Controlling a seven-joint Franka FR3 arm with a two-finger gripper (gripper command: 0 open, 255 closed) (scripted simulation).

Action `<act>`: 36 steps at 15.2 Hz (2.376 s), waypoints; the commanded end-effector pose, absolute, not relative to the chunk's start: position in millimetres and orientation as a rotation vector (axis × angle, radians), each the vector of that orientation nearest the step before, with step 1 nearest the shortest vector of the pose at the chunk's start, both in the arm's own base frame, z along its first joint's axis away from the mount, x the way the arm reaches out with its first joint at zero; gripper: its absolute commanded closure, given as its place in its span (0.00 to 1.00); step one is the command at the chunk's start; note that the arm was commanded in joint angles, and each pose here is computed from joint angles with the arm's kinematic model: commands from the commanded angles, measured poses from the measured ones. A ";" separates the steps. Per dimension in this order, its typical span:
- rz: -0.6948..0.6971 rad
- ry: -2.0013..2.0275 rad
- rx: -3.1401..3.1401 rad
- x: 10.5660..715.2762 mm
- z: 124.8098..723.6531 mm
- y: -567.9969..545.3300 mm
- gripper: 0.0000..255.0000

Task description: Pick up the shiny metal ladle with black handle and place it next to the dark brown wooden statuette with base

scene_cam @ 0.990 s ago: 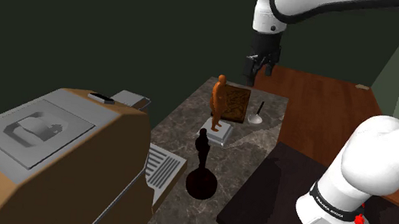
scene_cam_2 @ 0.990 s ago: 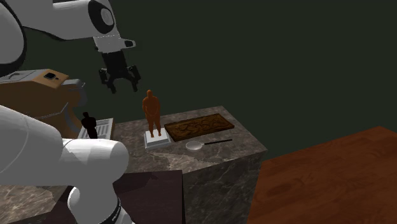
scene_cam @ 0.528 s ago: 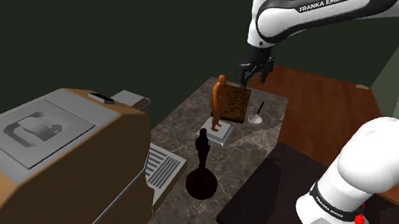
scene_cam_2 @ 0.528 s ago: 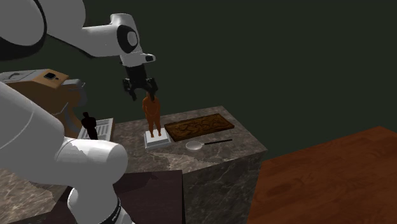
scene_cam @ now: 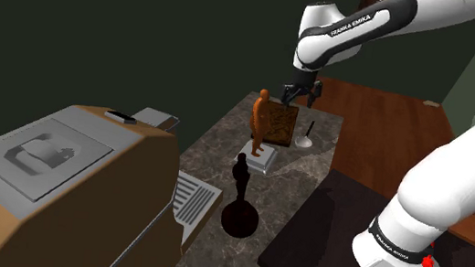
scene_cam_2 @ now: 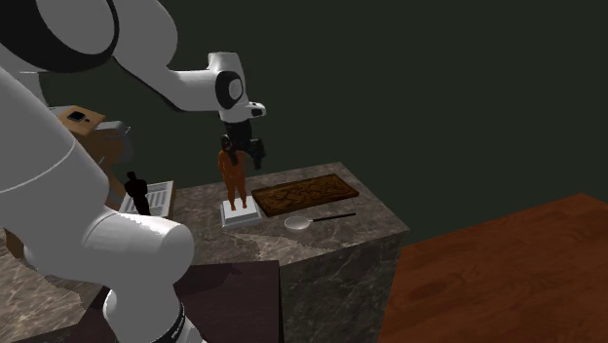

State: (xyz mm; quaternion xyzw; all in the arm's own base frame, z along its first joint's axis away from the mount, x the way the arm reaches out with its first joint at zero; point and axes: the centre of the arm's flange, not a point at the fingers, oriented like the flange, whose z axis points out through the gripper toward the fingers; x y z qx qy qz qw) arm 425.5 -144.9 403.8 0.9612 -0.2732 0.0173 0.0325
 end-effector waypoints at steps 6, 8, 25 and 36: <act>0.104 -1.141 2.876 444.3 343.3 -215.8 0.00; 0.118 -1.224 2.847 447.3 326.3 -235.6 0.00; 0.230 -1.898 2.504 435.8 178.9 -402.5 0.00; 0.234 -1.924 2.486 438.9 133.1 -412.3 0.00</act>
